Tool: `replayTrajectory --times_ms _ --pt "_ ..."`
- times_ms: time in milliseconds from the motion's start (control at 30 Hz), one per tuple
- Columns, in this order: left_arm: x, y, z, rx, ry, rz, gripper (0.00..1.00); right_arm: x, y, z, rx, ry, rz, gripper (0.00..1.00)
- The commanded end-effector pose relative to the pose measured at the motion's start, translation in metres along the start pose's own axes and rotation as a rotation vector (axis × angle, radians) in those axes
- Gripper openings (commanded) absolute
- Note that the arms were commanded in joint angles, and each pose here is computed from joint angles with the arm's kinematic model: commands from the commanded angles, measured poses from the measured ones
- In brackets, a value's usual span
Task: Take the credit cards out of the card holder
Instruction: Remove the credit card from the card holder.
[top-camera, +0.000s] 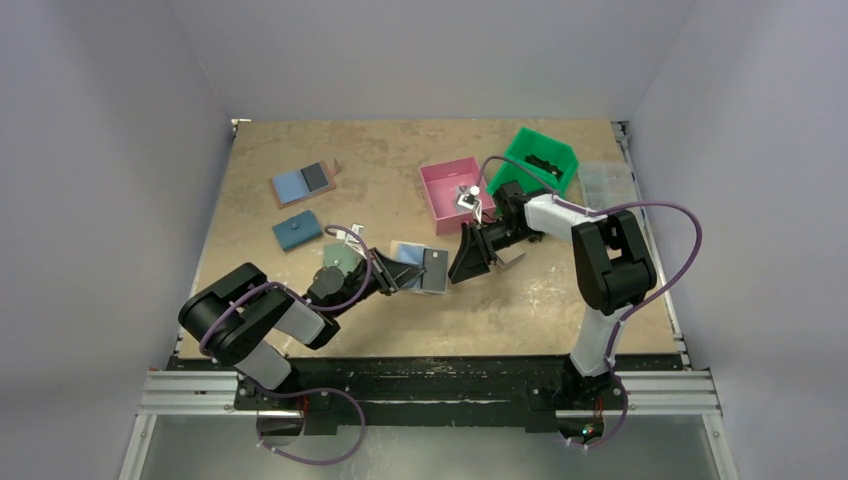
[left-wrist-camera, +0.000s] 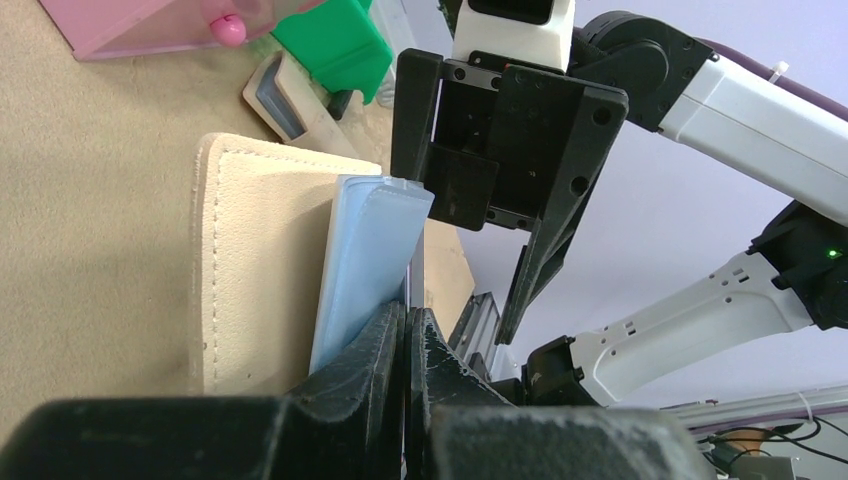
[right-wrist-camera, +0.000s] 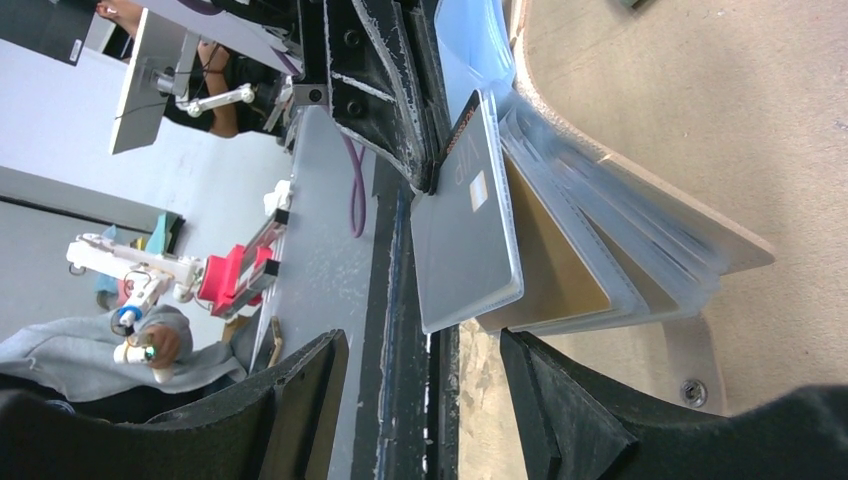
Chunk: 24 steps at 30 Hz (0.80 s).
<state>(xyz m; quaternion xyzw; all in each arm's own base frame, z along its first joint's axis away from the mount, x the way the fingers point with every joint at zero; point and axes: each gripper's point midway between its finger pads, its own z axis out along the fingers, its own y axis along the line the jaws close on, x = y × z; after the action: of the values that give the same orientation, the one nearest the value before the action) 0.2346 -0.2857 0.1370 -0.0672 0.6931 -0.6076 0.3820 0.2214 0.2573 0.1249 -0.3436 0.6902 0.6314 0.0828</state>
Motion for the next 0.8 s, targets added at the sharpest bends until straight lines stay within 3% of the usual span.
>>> replayTrajectory --times_ms 0,533,733,767 --pt "-0.018 -0.042 0.007 0.165 -0.061 0.050 0.00 -0.010 0.021 -0.002 -0.039 -0.028 -0.064 0.67" --pt "-0.006 -0.044 0.018 0.184 -0.013 0.053 0.00 -0.008 0.021 -0.001 -0.056 -0.035 -0.021 0.62" --pt "0.002 -0.044 0.025 0.177 0.012 0.073 0.00 -0.011 0.020 0.000 -0.067 -0.047 0.000 0.48" --pt "0.003 -0.043 0.025 0.175 0.015 0.074 0.00 -0.011 0.020 0.000 -0.066 -0.047 0.002 0.41"
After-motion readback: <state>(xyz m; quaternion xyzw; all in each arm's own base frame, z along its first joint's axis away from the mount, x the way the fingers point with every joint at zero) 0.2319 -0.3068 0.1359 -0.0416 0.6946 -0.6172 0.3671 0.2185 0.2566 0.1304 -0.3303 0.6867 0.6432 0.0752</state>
